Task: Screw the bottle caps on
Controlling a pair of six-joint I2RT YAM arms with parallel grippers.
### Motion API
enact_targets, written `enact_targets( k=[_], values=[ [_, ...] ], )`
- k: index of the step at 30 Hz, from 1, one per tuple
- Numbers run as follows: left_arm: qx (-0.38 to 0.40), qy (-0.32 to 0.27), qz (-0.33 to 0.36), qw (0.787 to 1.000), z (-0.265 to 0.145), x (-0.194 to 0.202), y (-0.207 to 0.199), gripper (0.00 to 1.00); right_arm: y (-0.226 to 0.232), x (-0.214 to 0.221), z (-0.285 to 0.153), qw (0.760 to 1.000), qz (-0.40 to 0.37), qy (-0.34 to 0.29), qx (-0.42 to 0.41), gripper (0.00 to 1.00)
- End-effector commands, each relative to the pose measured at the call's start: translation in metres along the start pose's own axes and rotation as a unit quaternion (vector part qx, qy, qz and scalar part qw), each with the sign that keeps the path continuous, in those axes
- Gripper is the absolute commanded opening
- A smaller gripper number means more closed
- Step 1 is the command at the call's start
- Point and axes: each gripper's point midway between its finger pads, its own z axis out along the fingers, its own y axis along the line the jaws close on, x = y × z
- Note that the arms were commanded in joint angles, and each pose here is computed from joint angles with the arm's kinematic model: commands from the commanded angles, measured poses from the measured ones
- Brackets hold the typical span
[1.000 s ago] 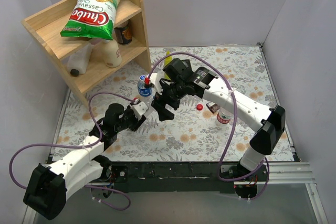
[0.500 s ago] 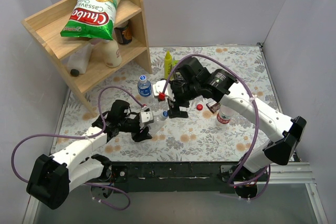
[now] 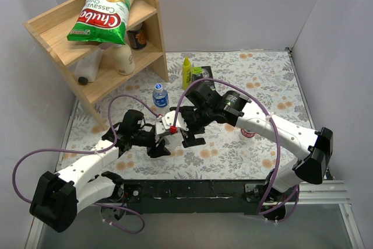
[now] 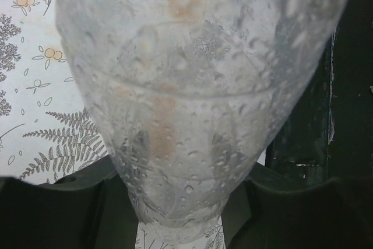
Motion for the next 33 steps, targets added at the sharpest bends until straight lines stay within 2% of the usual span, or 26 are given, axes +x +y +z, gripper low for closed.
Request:
enact_targets(
  k=[1,9,18,28,31,33],
  values=[
    [-0.002,-0.034,0.001,0.999,-0.002,-0.025,0.006,0.0,-0.014,-0.004,-0.012,0.999,-0.003,0.0,0.051,0.96],
    [-0.009,-0.052,-0.025,0.998,-0.002,-0.033,0.013,0.0,-0.015,0.014,-0.013,0.996,0.02,0.03,0.077,0.96],
    [-0.02,-0.077,-0.059,0.995,-0.006,-0.041,0.023,0.0,0.008,0.037,-0.013,0.996,0.03,0.063,0.053,0.96],
    [-0.009,-0.081,-0.04,0.996,-0.01,-0.044,0.017,0.0,0.019,0.061,0.001,0.991,0.082,0.097,0.038,0.97],
    [-0.005,-0.078,-0.028,0.997,-0.011,-0.043,0.015,0.0,0.01,0.06,-0.004,0.989,0.097,0.099,0.06,0.97],
    [0.003,-0.061,0.003,0.998,-0.012,-0.035,0.012,0.0,0.0,0.055,-0.014,0.986,0.118,0.093,0.068,0.97]
  ],
)
